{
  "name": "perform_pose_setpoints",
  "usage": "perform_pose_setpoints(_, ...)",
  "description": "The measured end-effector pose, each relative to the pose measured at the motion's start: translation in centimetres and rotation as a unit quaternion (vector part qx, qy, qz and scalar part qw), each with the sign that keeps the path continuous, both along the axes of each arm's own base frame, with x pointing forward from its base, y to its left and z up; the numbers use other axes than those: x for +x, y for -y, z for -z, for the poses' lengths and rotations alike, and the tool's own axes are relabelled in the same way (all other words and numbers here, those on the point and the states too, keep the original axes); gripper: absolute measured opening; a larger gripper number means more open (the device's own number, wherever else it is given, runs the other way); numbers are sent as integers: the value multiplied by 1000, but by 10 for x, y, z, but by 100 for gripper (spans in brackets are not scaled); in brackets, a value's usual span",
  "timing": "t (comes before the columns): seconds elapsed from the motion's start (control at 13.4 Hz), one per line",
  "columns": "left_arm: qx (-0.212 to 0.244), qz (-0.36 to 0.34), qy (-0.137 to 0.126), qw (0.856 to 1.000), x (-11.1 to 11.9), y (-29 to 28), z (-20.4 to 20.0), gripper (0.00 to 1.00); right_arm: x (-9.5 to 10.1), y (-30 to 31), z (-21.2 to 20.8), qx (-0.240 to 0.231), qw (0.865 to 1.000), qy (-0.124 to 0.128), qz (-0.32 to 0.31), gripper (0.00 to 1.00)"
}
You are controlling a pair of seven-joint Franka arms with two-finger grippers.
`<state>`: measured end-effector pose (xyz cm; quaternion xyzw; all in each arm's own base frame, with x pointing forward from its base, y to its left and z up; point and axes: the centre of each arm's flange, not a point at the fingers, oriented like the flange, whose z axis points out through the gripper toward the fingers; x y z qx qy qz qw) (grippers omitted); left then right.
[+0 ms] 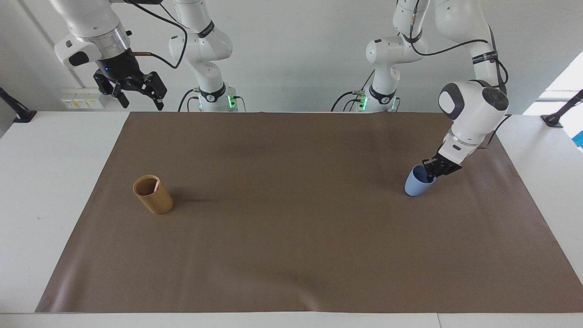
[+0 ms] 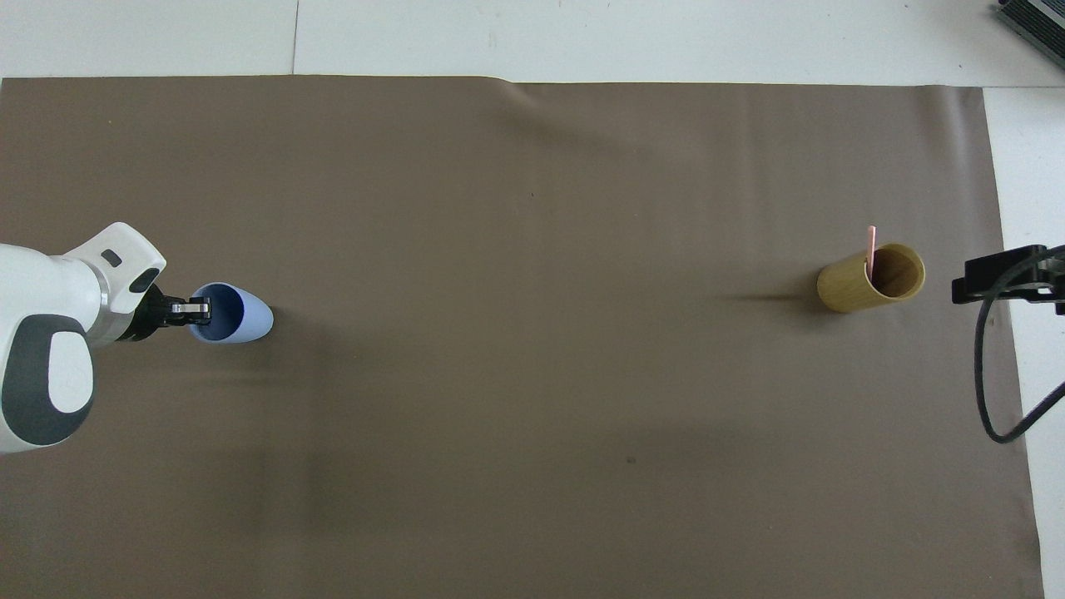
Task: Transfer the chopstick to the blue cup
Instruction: 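Reach the left gripper to the blue cup and grasp its rim, then move the blue cup toward the table center while the right gripper reaches the tube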
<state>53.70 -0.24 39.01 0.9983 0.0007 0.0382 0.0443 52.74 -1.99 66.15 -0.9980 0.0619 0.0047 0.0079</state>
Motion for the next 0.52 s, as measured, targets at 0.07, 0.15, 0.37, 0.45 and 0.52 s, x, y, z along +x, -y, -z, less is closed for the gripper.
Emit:
perform_pose_setpoints(0.07, -1, -3, 5, 1000, -1, 11, -9, 4, 0, 0, 0, 0, 1000, 1, 0, 100)
perform_pose_setpoints(0.15, -2, -6, 9, 1000, -3, 29, -15, 4, 1, 0, -1, 0, 1000, 5, 0, 100)
perform_pose_setpoints(0.37, -7, 16, 14, 1000, -9, 97, -21, 4, 7, 0, 3, -1, 1000, 24, 0, 100)
perform_pose_setpoints(0.45, -11, 13, 17, 1000, -12, 121, -21, 4, 8, 0, 6, -1, 1000, 23, -3, 100)
perform_pose_setpoints(0.52, -16, 7, 20, 1000, -17, 150, -21, 4, 8, 0, 9, -1, 1000, 22, -15, 100)
